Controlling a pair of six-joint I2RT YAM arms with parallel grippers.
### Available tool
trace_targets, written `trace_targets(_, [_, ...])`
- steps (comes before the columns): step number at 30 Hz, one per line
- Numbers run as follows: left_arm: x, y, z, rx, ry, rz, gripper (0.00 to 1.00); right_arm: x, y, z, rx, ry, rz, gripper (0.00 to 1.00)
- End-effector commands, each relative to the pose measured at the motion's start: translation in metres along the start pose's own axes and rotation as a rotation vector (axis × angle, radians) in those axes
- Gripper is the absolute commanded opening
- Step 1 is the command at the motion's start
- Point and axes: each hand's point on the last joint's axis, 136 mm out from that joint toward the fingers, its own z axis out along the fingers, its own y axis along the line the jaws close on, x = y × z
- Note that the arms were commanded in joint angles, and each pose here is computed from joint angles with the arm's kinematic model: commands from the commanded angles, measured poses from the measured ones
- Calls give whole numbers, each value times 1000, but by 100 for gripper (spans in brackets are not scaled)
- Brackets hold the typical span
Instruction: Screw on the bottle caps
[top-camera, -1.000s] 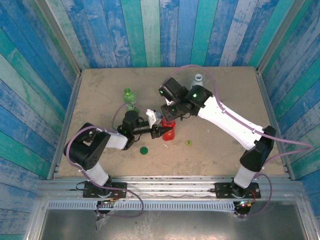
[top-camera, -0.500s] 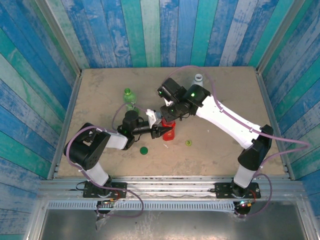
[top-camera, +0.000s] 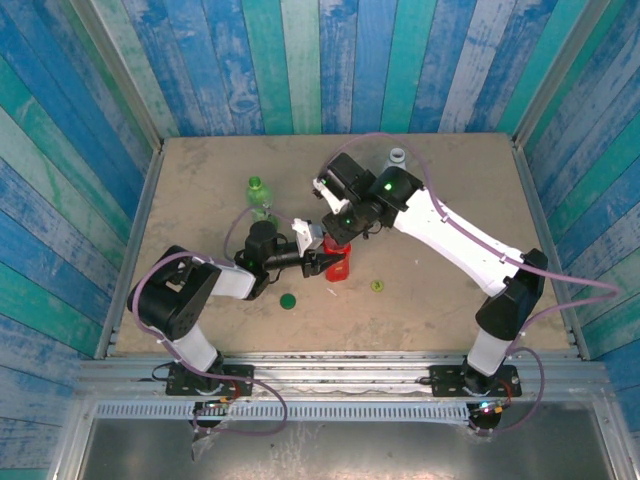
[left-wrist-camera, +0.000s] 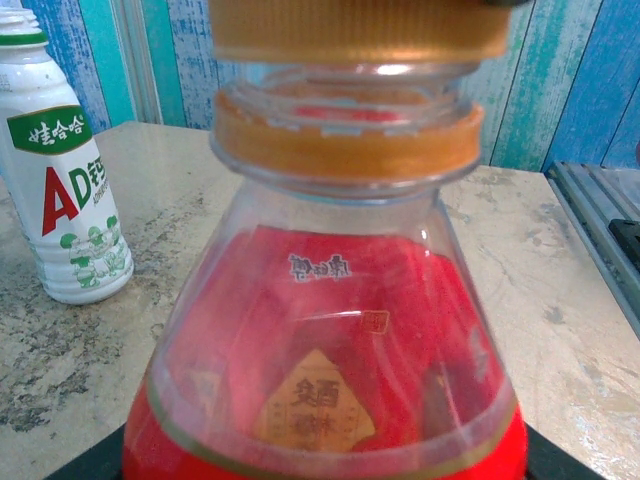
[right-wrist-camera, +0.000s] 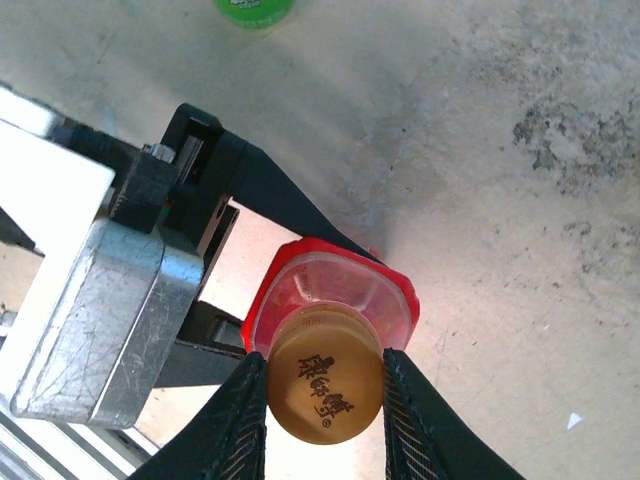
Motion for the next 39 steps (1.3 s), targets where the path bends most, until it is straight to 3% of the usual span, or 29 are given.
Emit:
trace_targets(1, [32,-11,-3,21,107,-105,53,10,13,-3,-77,22,-209,24])
trace_targets(11, [32,-13,-3,33,108,-109,53,13,30,-8,-240,-23,-605,22])
trace_targets(18, [32,-12,-4,28,111,-111,53,19,26,4,-227,16,-638,22])
trace_targets(23, [31,-8,-3,4,109,-120,53,29,15,19,-167,81,-498,23])
trace_targets(30, [31,1,-3,-43,113,-127,52,37,-19,32,117,86,-31,19])
trace_targets(32, [31,1,-3,-43,112,-127,53,41,-25,31,190,68,102,12])
trace_targets(36, [31,0,-3,-40,110,-128,53,38,-20,24,202,34,123,27])
trace_targets(39, [29,-3,-4,-24,102,-131,53,17,-10,3,129,-77,49,47])
